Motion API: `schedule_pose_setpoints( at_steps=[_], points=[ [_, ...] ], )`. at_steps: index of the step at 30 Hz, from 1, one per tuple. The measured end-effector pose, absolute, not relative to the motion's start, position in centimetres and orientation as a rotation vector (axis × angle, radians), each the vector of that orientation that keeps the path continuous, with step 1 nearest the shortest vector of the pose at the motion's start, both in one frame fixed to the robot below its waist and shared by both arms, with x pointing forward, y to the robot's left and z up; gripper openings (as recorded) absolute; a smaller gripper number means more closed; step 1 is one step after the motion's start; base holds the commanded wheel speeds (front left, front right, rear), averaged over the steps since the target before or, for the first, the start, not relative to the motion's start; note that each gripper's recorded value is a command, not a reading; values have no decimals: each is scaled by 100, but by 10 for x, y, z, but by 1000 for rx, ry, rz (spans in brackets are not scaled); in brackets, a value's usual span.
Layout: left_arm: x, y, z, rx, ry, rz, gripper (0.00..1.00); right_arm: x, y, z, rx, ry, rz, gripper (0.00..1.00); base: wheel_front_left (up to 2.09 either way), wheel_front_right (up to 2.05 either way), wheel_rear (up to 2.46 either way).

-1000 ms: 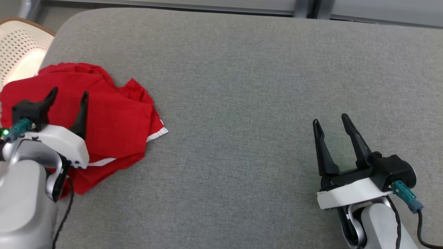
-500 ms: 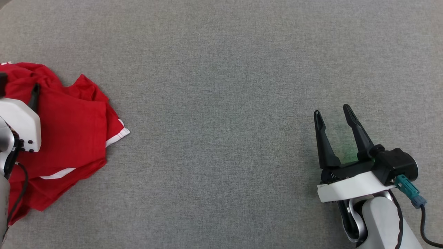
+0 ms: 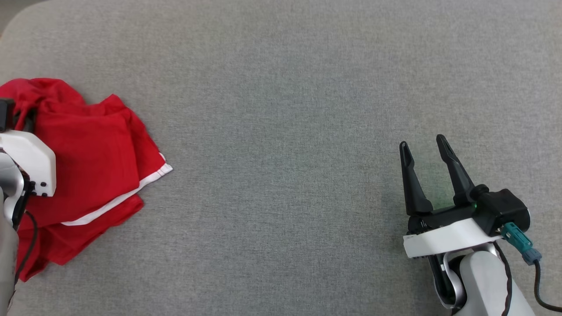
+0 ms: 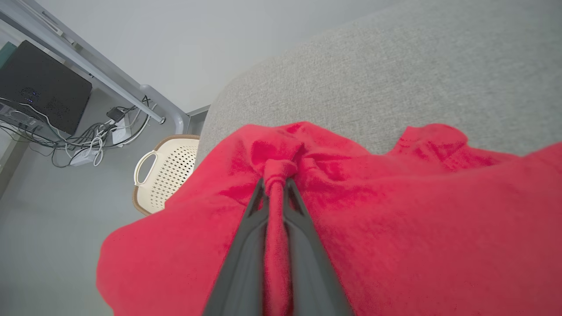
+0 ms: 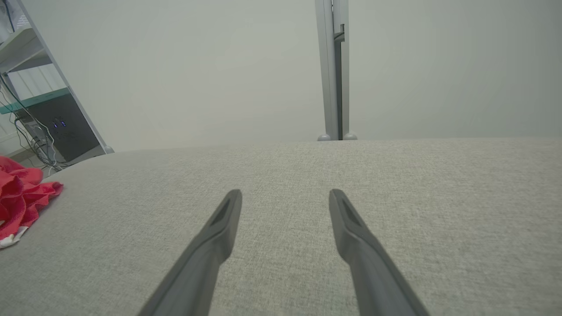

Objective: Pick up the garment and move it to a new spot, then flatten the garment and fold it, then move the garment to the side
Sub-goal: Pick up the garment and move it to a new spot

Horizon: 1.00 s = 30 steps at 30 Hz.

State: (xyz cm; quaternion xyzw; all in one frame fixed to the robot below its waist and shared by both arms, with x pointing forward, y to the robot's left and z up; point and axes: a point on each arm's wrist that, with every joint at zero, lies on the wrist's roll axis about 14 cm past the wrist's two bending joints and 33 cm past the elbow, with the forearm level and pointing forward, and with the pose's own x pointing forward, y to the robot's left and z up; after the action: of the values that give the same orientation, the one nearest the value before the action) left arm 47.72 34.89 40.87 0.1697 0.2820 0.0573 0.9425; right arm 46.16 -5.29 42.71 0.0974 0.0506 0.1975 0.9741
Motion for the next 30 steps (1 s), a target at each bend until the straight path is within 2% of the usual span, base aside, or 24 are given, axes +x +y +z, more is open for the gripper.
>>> schedule_pose_setpoints(
  at_steps=[6,19,30],
  points=[
    [482,347,455,329,407,144,0,455,-48,442,203,77,412,100,0,0,0],
    [459,344,555,283,101,199,0,436,-37,472,211,25,448,100,0,0,0],
    [444,312,656,230,-239,163,0,423,-37,491,218,-12,455,100,0,0,0]
  ],
)
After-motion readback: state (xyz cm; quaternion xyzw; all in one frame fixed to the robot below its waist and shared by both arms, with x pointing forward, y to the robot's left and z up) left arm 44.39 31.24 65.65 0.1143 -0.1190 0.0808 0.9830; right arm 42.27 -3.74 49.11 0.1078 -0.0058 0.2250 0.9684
